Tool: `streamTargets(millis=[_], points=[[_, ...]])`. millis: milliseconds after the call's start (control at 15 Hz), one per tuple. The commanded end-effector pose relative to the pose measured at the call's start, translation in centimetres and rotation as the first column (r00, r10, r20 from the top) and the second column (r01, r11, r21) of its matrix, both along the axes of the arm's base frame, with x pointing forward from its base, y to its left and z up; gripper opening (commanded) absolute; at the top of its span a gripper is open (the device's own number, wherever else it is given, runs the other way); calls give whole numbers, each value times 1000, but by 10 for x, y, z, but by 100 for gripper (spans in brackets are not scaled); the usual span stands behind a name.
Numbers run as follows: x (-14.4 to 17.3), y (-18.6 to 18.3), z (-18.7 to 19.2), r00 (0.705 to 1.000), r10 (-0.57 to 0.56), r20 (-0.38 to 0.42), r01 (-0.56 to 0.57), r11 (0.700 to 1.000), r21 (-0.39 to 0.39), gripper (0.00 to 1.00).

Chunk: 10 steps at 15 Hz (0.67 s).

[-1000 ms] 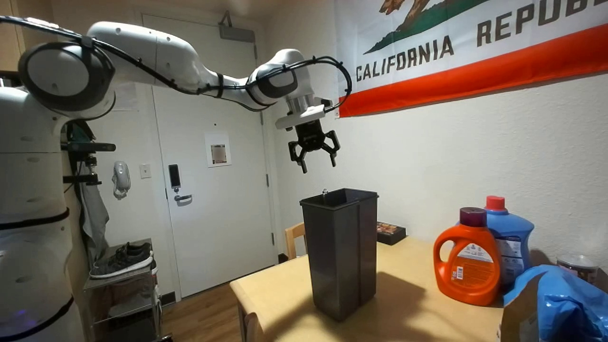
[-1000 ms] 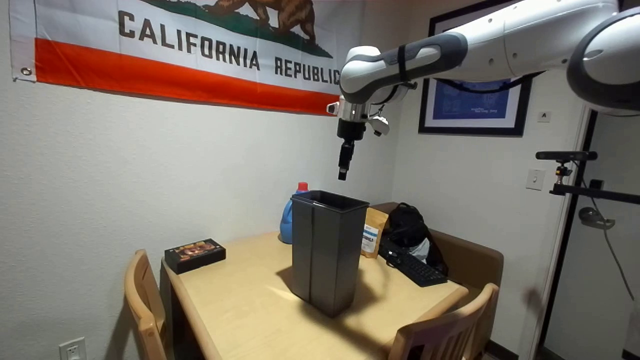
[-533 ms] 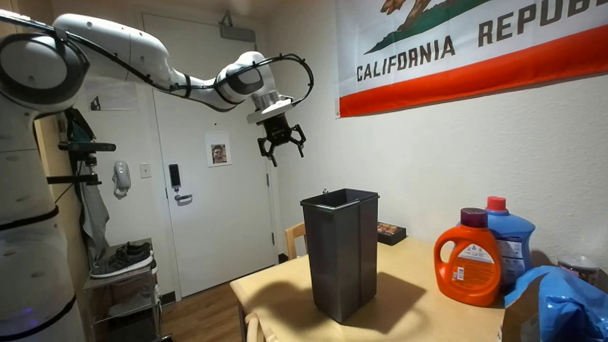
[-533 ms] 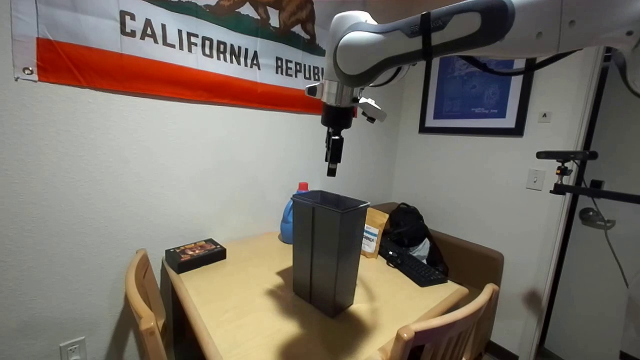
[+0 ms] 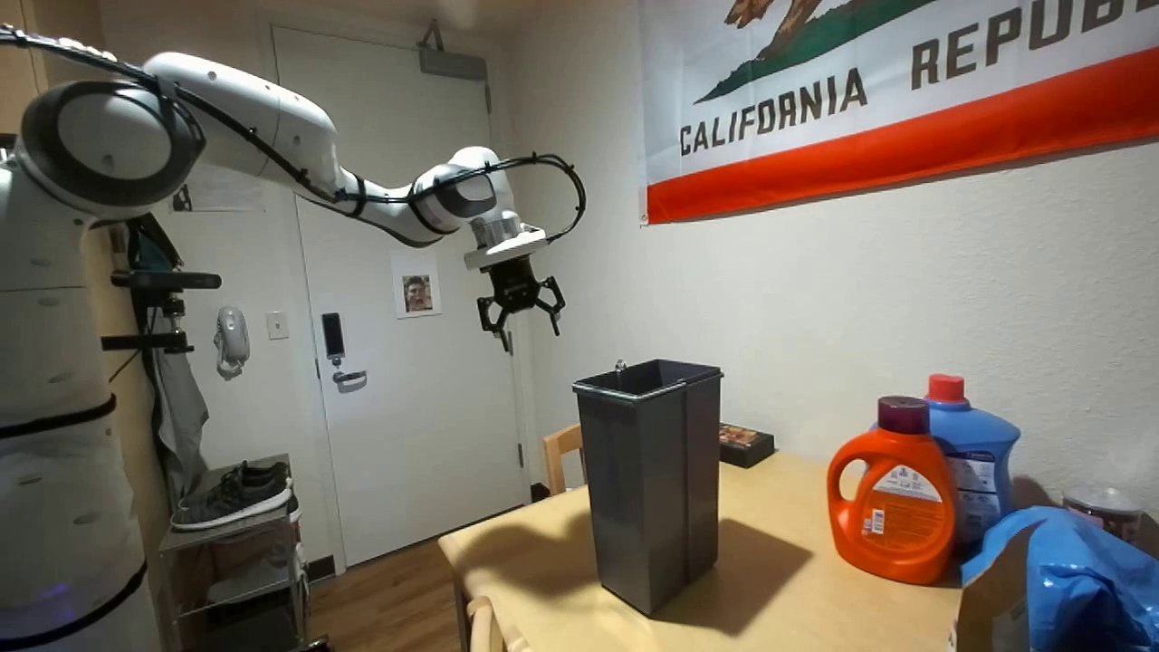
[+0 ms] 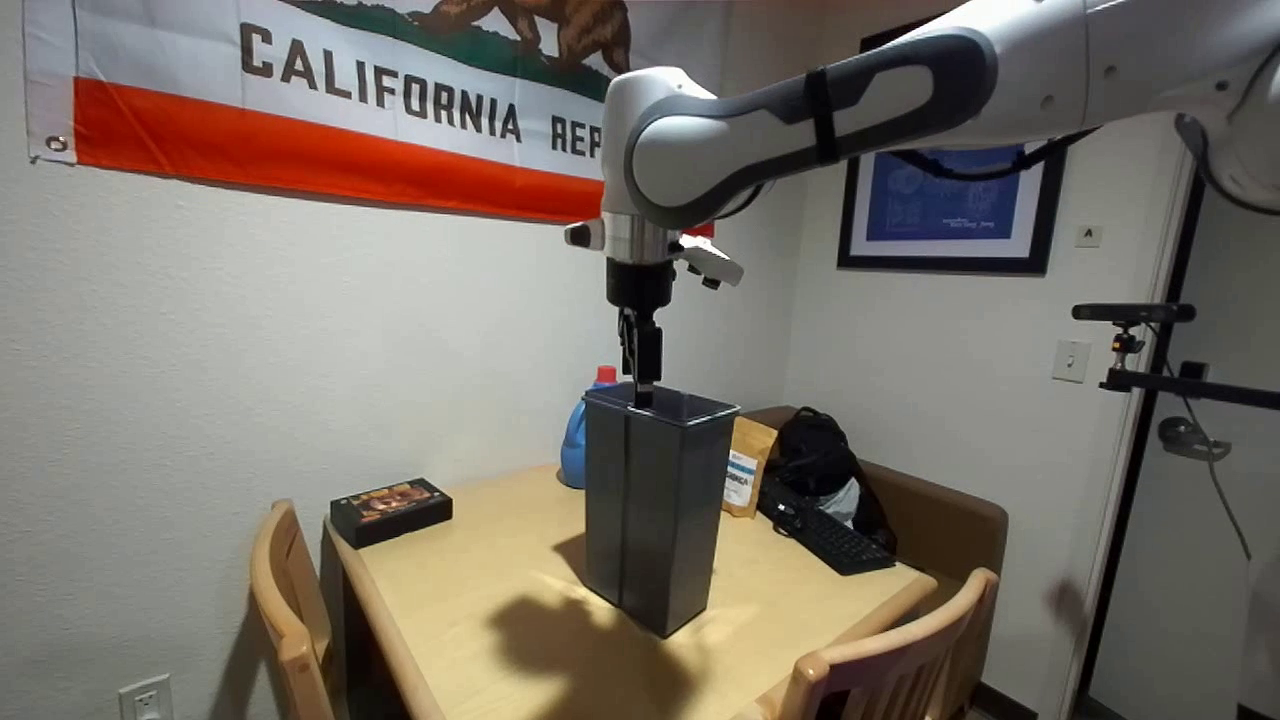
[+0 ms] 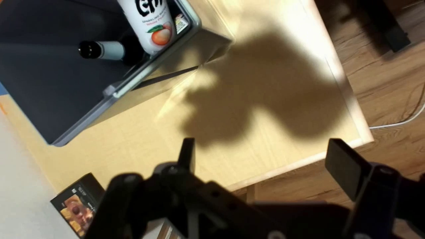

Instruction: Put the white can in the grey bin

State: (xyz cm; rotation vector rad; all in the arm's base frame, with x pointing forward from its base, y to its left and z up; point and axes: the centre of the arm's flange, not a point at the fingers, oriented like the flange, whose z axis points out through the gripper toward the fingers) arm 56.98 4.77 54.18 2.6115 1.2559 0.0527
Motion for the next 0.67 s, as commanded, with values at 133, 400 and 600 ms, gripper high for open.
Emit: streamTargets(millis=[133, 400, 600], points=[[11, 17, -50, 994, 19, -104, -24, 999, -47, 100], [17, 28, -78, 985, 51, -167, -63, 996, -66, 100], [17, 27, -83, 986, 53, -159, -61, 997, -45, 100]])
